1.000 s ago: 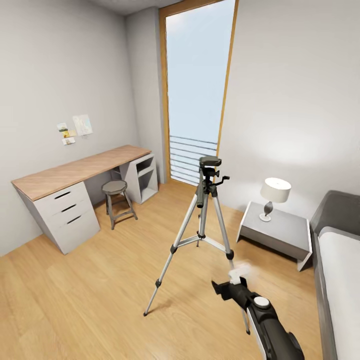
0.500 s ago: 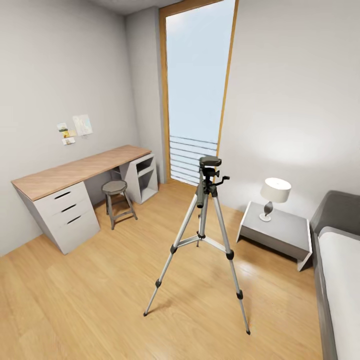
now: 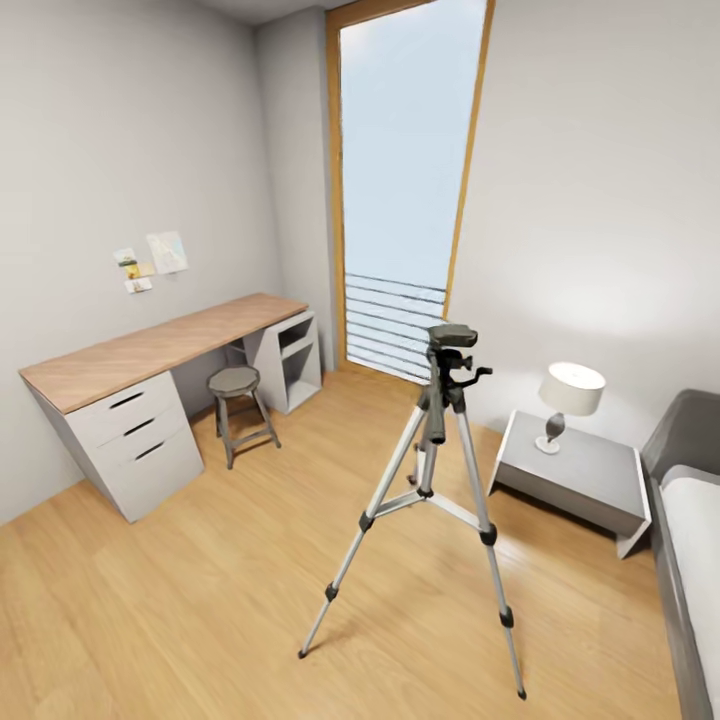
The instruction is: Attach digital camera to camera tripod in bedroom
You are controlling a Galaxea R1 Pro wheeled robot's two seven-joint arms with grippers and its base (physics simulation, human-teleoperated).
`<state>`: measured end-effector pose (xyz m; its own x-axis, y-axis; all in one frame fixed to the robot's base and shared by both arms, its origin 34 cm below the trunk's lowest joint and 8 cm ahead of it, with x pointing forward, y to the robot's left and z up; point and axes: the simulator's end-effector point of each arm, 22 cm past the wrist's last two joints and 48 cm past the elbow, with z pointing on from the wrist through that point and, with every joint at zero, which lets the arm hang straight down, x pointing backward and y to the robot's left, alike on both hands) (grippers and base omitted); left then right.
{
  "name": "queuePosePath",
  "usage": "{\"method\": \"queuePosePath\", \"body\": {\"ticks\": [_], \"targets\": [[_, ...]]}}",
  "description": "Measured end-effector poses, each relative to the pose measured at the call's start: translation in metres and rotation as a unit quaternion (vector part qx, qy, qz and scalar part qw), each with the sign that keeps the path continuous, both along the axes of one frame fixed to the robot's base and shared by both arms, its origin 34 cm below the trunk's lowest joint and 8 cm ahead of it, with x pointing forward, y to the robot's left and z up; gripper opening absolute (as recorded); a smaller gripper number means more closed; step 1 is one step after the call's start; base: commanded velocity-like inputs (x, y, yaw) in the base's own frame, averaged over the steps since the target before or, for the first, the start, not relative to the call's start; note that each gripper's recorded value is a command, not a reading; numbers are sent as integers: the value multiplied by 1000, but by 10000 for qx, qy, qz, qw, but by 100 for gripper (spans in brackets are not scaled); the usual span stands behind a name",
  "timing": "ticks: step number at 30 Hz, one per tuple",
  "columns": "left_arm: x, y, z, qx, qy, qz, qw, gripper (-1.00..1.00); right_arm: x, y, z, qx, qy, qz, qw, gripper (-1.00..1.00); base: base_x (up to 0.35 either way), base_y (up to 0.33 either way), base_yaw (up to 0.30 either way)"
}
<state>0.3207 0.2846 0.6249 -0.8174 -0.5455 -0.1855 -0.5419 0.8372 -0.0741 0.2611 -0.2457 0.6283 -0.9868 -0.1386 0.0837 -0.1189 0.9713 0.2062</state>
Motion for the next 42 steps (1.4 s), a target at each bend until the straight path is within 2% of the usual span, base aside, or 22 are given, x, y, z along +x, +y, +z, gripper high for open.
{"method": "queuePosePath", "body": {"ticks": [9, 16, 27, 32, 42], "targets": [[0, -1, 0, -13, 0, 3, 10000, -100, -12, -3, -2, -121, 106, 27, 9999, 100, 226, 286, 95], [1, -2, 1, -14, -7, -29, 10000, -100, 2, -9, -4, -237, -228, 57, 9994, 100, 195, 313, 200], [2, -4, 1, -14, -18, -91, 10000, -100, 11, -8, -6, -200, -631, 64, 9978, 100, 148, 330, 25], [2, -3, 1, -13, -17, -96, 10000, -100, 15, -9, -6, -232, -743, 62, 9969, 100, 118, 336, -116], [2, -3, 1, -12, -15, -97, 10000, -100, 17, -11, -6, -296, -797, 55, 9964, 100, 112, 336, -277]]}}
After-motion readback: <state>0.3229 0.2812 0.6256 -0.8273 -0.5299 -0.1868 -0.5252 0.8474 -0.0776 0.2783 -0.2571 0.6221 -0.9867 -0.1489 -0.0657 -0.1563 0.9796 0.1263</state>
